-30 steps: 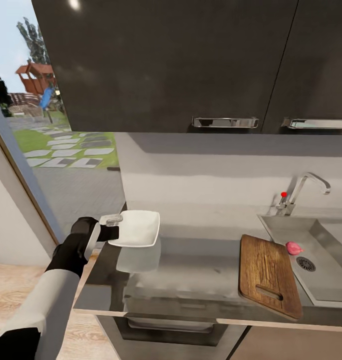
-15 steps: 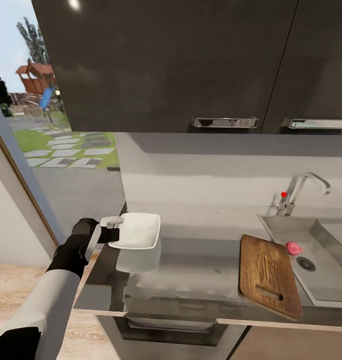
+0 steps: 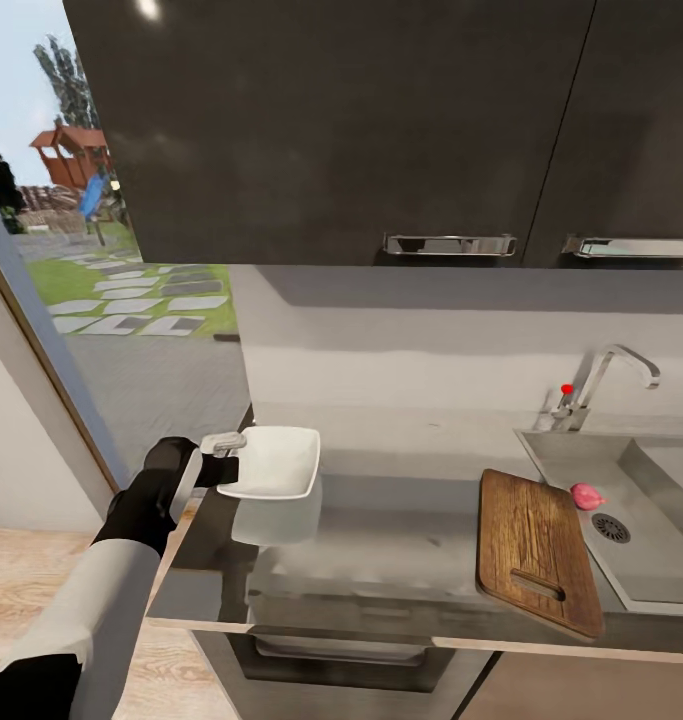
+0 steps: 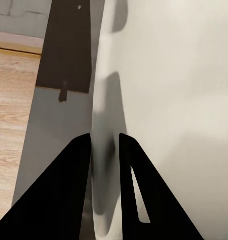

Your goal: In the kitchen, take the Vidalia onion out of the sink, dice it on the chopping board with the paring knife, put the diced onion into the bowl on the countertop, then place both the paring knife and the chopping board into the sink.

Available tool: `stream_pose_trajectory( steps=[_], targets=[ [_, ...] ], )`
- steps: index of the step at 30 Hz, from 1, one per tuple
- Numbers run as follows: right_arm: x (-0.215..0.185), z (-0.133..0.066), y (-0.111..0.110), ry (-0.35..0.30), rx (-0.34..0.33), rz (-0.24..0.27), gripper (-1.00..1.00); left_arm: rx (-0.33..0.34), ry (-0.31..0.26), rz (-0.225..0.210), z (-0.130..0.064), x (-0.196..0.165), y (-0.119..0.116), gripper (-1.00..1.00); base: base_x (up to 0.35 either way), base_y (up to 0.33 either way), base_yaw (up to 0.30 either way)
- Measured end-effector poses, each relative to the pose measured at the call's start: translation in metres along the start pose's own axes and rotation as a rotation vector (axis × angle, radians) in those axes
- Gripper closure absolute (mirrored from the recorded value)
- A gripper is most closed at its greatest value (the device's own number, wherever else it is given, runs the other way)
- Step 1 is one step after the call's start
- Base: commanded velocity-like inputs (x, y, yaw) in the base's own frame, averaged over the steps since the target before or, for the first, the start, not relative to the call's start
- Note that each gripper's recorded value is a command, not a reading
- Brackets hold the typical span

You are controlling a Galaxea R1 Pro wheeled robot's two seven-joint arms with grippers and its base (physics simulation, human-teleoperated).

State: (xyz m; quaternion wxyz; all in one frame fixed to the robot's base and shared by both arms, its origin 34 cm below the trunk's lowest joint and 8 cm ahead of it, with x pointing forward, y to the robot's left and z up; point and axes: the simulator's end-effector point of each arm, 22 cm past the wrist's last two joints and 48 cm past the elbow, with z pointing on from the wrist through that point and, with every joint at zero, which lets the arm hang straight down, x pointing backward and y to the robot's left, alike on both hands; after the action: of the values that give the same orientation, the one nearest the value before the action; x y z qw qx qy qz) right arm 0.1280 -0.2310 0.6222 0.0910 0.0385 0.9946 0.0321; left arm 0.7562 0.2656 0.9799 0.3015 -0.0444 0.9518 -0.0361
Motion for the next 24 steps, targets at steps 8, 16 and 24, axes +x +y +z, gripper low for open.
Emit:
stream_pose_trajectory(
  steps=[8, 16, 24],
  targets=[
    [0.0001, 0.0000, 0.0005, 0.000, 0.000, 0.001, -1.00, -0.002, 0.000, 0.001, -0.0001, -0.0002, 0.0006, 1.00, 0.000, 0.000, 0.000],
    [0.0002, 0.0000, 0.0005, 0.001, 0.000, 0.001, -1.00, -0.003, -0.002, 0.001, -0.0002, -0.0007, 0.0014, 1.00, 0.000, 0.000, 0.000],
    [0.0001, 0.0000, 0.0006, 0.000, 0.000, 0.001, -1.00, -0.004, -0.004, 0.000, -0.0006, -0.0012, 0.0014, -1.00, 0.000, 0.000, 0.000]
  ],
)
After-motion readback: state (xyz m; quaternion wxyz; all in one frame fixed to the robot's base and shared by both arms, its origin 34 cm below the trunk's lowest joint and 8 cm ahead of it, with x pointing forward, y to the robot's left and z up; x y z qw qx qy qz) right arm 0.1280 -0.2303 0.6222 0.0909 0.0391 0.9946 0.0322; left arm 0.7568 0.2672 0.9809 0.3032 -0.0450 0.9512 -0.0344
